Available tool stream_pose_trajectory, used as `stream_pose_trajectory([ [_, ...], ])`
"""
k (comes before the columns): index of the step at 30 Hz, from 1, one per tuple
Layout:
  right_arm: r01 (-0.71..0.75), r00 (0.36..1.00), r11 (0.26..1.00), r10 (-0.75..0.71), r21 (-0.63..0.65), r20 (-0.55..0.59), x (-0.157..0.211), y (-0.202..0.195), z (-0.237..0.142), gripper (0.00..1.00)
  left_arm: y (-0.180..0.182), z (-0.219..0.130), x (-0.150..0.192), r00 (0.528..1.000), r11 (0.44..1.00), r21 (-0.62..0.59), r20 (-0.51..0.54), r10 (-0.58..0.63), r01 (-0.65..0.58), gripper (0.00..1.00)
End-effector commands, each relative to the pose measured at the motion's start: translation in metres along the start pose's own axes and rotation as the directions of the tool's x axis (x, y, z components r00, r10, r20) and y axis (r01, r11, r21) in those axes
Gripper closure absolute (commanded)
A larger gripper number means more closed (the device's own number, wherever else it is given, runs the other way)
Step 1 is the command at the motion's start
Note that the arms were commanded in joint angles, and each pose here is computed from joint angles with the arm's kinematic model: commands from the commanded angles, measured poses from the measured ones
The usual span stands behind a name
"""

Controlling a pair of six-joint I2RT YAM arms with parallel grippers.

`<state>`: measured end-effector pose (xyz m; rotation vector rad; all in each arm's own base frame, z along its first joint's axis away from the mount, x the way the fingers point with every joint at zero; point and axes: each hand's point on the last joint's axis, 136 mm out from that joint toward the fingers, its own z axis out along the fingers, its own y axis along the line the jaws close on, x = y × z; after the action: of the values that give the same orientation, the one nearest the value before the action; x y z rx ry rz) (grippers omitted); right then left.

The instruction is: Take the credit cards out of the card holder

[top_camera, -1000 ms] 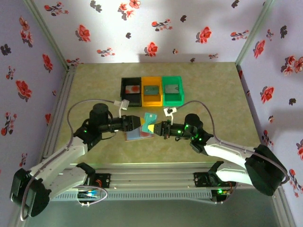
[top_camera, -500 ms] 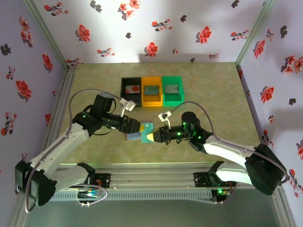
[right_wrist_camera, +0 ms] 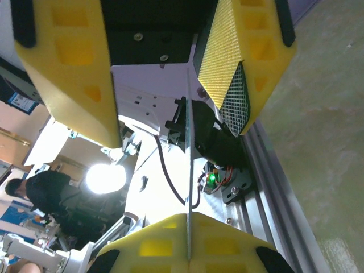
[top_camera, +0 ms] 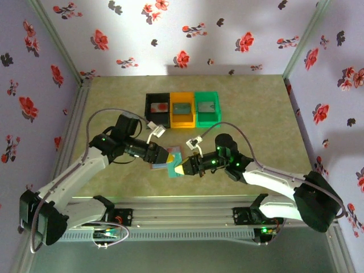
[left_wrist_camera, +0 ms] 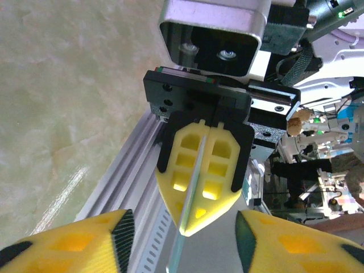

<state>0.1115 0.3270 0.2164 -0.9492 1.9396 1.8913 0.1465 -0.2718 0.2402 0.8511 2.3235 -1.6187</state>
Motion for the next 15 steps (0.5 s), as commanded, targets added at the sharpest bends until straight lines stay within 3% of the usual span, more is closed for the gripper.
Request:
stream_pose_trajectory([
  [1,0.043,0.999,0.998,-0.044,-0.047,-0.031,-0.0021,0.0115,0.0050,1.00,-0.0164,0.0002,-0.0057,0.999,0.997,0.060,-0.002,0.045,-0.045,0.54],
  [10,0.051,0.998,0.997,-0.054,-0.063,-0.044,0.0005,0.0162,0.0062,1.00,-0.0177,0.0040,-0.0020,0.999,0.996,0.078,-0.027,0.043,-0.040,0.75],
  [15,0.055,0.997,0.996,-0.059,-0.068,-0.049,0.0018,0.0178,0.0058,1.00,-0.0212,0.0048,0.0007,0.998,0.994,0.103,-0.036,0.046,-0.042,0.82],
])
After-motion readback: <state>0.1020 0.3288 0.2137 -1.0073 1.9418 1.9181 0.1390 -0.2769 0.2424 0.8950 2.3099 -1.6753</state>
